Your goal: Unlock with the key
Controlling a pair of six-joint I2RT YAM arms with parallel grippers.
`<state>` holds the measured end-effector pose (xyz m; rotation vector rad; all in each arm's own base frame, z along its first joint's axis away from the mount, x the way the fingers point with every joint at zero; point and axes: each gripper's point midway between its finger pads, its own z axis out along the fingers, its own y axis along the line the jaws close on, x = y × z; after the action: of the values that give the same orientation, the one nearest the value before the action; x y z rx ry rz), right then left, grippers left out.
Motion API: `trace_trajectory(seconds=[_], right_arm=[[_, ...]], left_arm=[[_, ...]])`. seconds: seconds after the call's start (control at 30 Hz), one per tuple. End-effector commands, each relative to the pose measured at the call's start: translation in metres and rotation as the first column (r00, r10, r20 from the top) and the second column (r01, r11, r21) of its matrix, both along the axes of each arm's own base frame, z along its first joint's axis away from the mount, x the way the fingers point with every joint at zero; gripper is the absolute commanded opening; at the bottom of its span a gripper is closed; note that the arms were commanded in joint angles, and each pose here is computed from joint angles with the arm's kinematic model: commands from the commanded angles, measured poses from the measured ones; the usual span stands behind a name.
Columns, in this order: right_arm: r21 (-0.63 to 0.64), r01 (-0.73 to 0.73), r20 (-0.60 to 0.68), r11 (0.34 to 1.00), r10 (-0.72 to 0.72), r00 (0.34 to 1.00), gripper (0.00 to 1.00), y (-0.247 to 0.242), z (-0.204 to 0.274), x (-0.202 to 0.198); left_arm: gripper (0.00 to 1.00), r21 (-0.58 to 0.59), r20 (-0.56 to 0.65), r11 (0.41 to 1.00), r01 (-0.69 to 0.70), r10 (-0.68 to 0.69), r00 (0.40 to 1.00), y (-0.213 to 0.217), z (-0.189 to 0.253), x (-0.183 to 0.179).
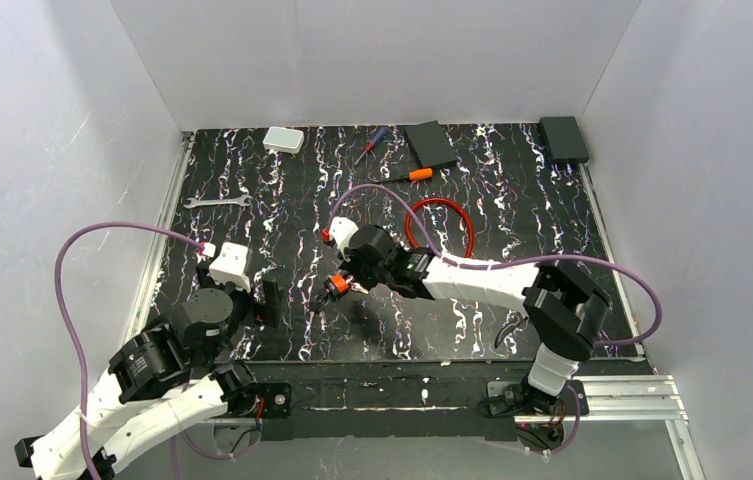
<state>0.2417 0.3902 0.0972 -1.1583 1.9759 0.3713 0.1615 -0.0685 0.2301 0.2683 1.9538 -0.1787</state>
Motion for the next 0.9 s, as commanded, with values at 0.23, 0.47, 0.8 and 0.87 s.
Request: trace_trajectory(seconds=[0.23,0.47,0.8,0.87], right_arm=[[0.118,0.143,-0.063,0.983,-0.136,0.989,0.21,-0.015,0.04,-0.009],[0.113,0.41,-0.139,0.905,-0.394,0.909,0.75,-0.072,0.04,-0.018],[0.176,0.599,-0.156,0.781,-0.579,0.8,0.98,-0.175,0.061,-0.048],[0.203,0.598,-0.155,0.775,-0.578,0.801,0.98,-0.185,0.07,-0.052]], left_arm=[[0.95,0.084,-0.139,0.978,0.192,-0.179,0.974,-0.053,-0.037,0.006],[0.98,0.272,-0.223,0.885,0.379,-0.325,0.919,-0.101,-0.064,0.034],[0.98,0.263,-0.477,0.724,0.638,-0.478,0.738,-0.141,-0.14,0.057],[0.98,0.266,-0.488,0.732,0.627,-0.459,0.743,-0.135,-0.148,0.065]])
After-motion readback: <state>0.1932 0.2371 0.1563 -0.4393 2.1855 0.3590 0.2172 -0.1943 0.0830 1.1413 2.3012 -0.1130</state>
